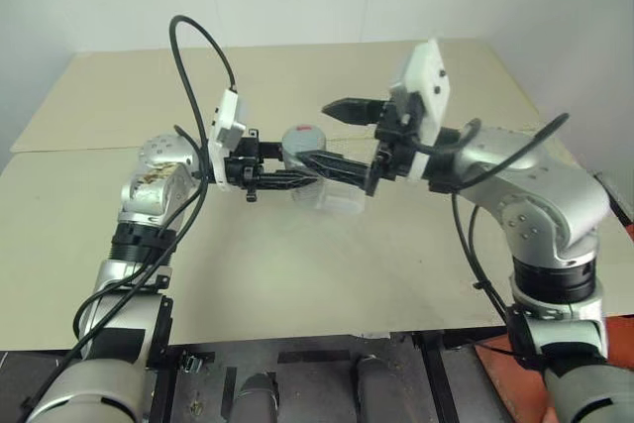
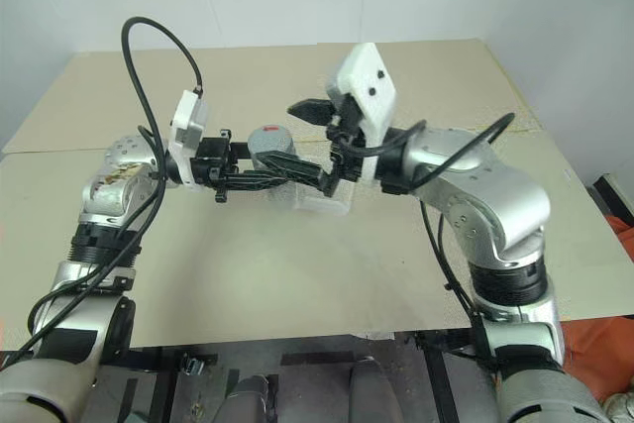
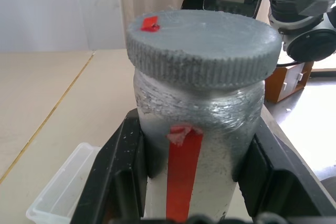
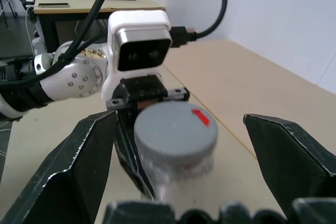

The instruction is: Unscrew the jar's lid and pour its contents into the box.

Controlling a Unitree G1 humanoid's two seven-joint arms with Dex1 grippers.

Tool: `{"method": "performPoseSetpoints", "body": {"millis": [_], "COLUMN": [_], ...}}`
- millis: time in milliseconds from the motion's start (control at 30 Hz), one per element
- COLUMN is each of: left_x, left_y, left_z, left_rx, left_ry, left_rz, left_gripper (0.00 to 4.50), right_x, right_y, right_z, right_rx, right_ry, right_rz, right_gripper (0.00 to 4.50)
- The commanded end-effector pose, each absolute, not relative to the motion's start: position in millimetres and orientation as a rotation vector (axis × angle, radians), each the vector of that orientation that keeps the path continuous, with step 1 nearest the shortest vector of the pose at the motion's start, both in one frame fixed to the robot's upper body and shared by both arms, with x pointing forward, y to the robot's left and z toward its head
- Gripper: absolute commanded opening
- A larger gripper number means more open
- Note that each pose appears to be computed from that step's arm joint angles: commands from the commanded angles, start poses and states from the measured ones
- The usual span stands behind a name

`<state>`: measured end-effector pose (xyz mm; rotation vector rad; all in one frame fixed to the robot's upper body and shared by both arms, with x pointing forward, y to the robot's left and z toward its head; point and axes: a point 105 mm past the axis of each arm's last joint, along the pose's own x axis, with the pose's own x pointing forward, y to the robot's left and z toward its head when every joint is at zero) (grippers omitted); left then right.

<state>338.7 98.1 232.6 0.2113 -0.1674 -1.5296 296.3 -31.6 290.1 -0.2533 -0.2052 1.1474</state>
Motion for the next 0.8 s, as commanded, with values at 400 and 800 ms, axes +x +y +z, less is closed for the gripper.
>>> {"method": "performPoseSetpoints", "body": {"millis": [400,800], "left_x": [334.4,335.2], "left_y": [100.0,105.7], "left_z": [246.1,245.8], "left_rx": [0.267,0.276], "left_ry": [-0.206,-0.199], "left_rz": [-1.539,-1.527], "left_gripper": [1.91,1.91], "right_x": [306.4,308.5], "right_y": [-13.6,-35.8], "right_z": [297.4,298.7], "right_rx": [-0.250,-0.258], "right_ry": [-0.233,-0.225], "right_rz": [1.123,1.081], "right_gripper": [4.47,4.47]}}
